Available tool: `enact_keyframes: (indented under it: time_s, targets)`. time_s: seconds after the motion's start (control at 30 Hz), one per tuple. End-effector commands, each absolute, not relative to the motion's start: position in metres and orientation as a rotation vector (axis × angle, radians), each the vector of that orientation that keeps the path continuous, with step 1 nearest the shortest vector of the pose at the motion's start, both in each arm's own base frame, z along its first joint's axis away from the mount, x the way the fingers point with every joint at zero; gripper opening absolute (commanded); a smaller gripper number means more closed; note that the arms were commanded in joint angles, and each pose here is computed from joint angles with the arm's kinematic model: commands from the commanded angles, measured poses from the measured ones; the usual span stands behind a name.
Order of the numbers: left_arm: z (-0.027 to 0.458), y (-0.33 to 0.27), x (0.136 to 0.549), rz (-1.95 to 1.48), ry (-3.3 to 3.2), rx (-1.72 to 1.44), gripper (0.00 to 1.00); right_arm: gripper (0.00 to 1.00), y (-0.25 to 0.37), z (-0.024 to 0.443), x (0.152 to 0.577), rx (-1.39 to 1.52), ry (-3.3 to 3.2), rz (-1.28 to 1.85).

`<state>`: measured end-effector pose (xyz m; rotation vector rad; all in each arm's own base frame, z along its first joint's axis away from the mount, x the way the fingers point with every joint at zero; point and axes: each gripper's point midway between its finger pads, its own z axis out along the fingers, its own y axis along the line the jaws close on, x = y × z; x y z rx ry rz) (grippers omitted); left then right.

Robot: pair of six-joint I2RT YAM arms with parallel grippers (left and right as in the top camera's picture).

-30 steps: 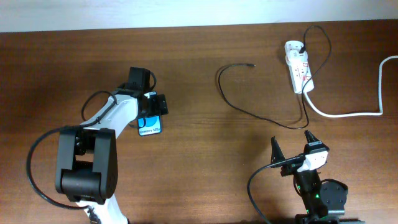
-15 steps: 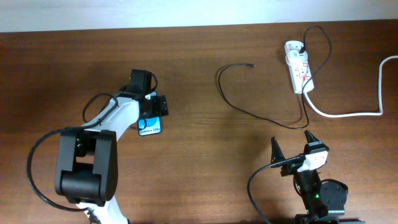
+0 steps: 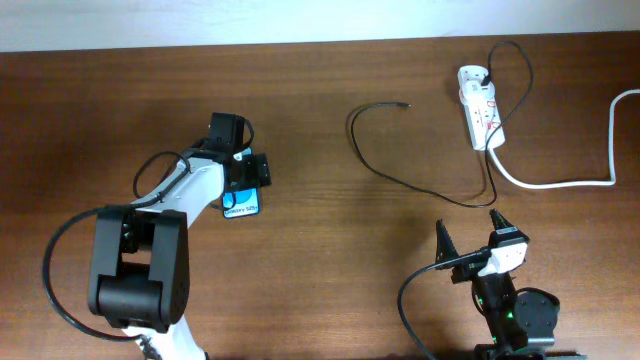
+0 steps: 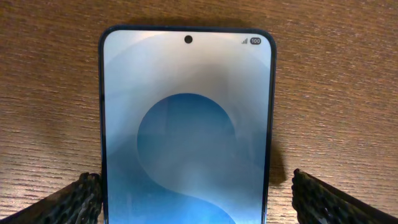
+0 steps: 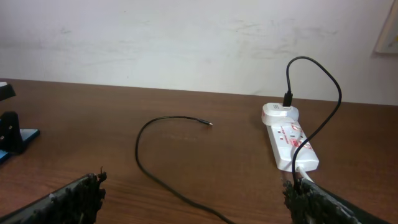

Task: Plug charger to phone and switch on socket
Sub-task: 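Lower the left gripper and close it on the phone's bottom edge, then lift the phone with the left gripper and tilt it upright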

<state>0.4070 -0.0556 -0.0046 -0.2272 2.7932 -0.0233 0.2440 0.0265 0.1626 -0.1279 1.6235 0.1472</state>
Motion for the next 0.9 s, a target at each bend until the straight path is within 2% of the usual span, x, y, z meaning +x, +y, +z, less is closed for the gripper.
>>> enact_keyframes:
  time_s: [0.0, 0.47, 0.53, 0.57, 0.7, 0.73, 0.8, 0.87]
  targets:
    - [-0.0685, -0.0469, 0.3475, 0.008, 3.025, -0.291, 0.99, 0.98, 0.0239, 0.1601, 0.2442, -0.108, 1.629, 0.146]
    - [-0.0699, -0.0395, 0.3462, 0.07, 3.016, -0.295, 1.0, 0.98, 0.0239, 0.16, 0.2442, -0.108, 1.63, 0.146]
    - [-0.0726, -0.04, 0.3448, 0.062, 3.012, -0.3, 0.97, 0.98, 0.0239, 0.16, 0.2442, -0.108, 1.63, 0.146]
    - [-0.0742, -0.0398, 0.3437, 0.061, 3.009, -0.3, 0.91, 0.98, 0.0239, 0.16, 0.2442, -0.108, 1.63, 0.146]
    - [-0.075, -0.0405, 0.3438, 0.054, 3.006, -0.299, 0.84, 0.98, 0.0239, 0.16, 0.2442, -0.108, 1.63, 0.146]
    - [-0.0751, -0.0407, 0.3436, 0.052, 3.007, -0.299, 0.79, 0.98, 0.0239, 0.16, 0.2442, -0.108, 1.63, 0.146]
    - [-0.0753, -0.0433, 0.3433, 0.03, 3.011, -0.298, 0.77, 0.98, 0.0239, 0.16, 0.2442, -0.108, 1.63, 0.146]
    - [-0.0752, -0.0432, 0.3433, 0.031, 3.011, -0.298, 0.79, 0.99, 0.0239, 0.16, 0.2442, -0.108, 1.63, 0.146]
